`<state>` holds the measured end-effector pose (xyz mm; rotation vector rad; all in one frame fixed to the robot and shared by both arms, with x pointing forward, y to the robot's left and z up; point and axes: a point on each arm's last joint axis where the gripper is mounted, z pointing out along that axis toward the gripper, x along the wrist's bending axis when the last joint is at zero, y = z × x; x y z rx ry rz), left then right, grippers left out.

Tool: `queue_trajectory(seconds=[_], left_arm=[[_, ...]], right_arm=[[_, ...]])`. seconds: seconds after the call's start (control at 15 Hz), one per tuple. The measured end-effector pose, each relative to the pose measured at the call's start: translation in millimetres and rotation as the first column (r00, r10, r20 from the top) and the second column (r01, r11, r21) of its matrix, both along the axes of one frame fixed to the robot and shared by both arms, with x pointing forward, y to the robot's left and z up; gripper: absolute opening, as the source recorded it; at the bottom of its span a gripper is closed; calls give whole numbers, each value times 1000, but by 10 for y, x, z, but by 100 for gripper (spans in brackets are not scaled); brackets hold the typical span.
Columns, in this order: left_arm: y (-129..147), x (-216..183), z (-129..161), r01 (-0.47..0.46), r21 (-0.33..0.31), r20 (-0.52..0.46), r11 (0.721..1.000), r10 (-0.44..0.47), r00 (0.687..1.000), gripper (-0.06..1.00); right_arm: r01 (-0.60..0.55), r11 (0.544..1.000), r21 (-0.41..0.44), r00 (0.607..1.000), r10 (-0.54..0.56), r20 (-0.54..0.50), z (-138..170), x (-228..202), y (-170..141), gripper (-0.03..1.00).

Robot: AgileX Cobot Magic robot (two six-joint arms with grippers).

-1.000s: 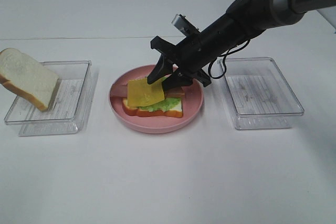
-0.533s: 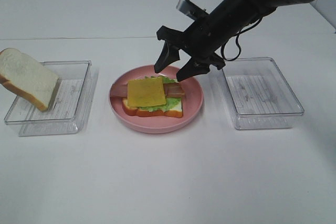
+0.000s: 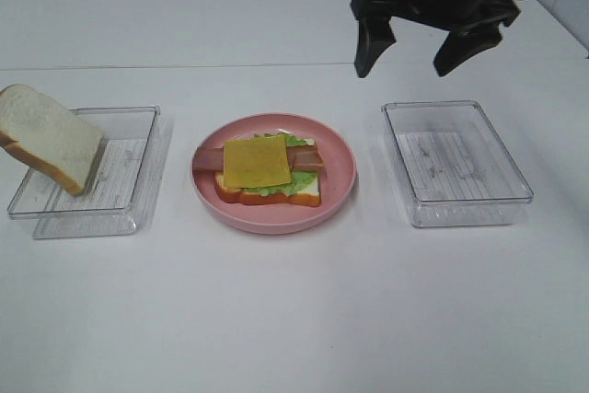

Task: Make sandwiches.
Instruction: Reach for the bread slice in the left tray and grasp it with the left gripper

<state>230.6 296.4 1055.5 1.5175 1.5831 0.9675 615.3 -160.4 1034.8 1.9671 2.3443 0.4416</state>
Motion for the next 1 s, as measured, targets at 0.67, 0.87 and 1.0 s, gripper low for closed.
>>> queue_trajectory(seconds=[0.67,0.87,1.0], left_arm=[[0,0,0,0,0,0,1000,0,1000,99],[0,0,0,0,0,0,1000,0,1000,99],[0,0,0,0,0,0,1000,0,1000,99]], right_arm=[[226,967,-121,959,-242,-147,27,-20,-1193,92],[224,966,-128,955,-244,-170,36,-508,-1214,92],[229,966,-121,959,-245,-142,109,-834,-1227,91]])
